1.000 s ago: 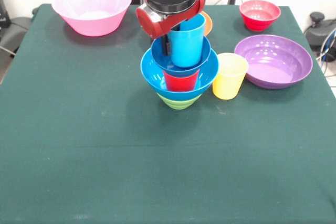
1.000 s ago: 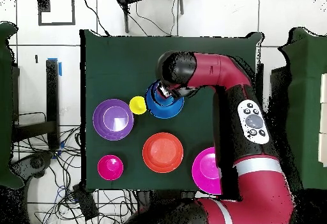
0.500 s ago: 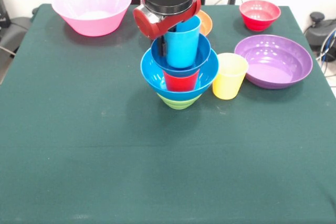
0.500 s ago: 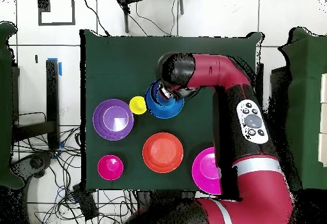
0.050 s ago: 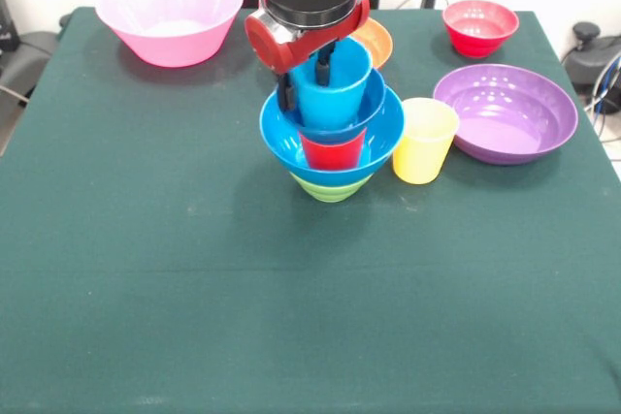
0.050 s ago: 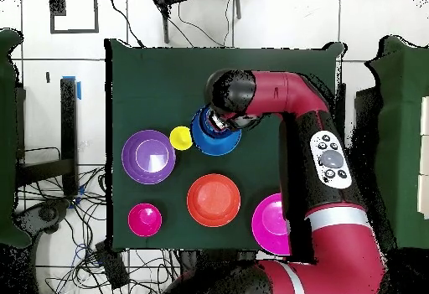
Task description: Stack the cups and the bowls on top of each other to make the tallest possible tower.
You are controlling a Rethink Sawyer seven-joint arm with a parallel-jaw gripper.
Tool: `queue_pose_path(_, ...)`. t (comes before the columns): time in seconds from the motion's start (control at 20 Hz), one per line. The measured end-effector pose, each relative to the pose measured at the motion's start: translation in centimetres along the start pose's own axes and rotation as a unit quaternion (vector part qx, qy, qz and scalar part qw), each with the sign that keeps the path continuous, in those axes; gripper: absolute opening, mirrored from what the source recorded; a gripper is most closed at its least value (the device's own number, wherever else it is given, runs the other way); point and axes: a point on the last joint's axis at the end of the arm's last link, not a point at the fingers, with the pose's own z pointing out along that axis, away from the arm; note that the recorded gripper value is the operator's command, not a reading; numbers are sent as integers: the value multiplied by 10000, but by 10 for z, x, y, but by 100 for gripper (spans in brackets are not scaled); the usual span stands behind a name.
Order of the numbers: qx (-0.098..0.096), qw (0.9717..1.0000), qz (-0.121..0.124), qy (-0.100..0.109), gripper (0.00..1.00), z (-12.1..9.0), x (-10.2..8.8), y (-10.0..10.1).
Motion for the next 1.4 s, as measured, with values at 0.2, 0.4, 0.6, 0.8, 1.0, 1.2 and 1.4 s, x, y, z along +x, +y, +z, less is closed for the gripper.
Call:
queue_pose_path(0.2, 1, 10000, 0, 0, 100, 0, 0, 0)
queue_pose_path(0.4, 1, 10000, 0, 0, 100, 0, 0, 0)
queue_pose_path(0.6, 1, 10000, 0, 0, 100, 0, 0, 0)
queue_pose_path(0.8, 5, 10000, 0, -2, 100, -1, 0, 0)
queue_pose_path(1.0, 32, 10000, 1, -14, 100, -4, 0, -1)
queue_pose_path(1.2, 142, 9999, 7, -68, 100, -19, 0, -4)
queue_pose_path(1.4, 295, 9995, 16, -144, 100, -39, -1, -7)
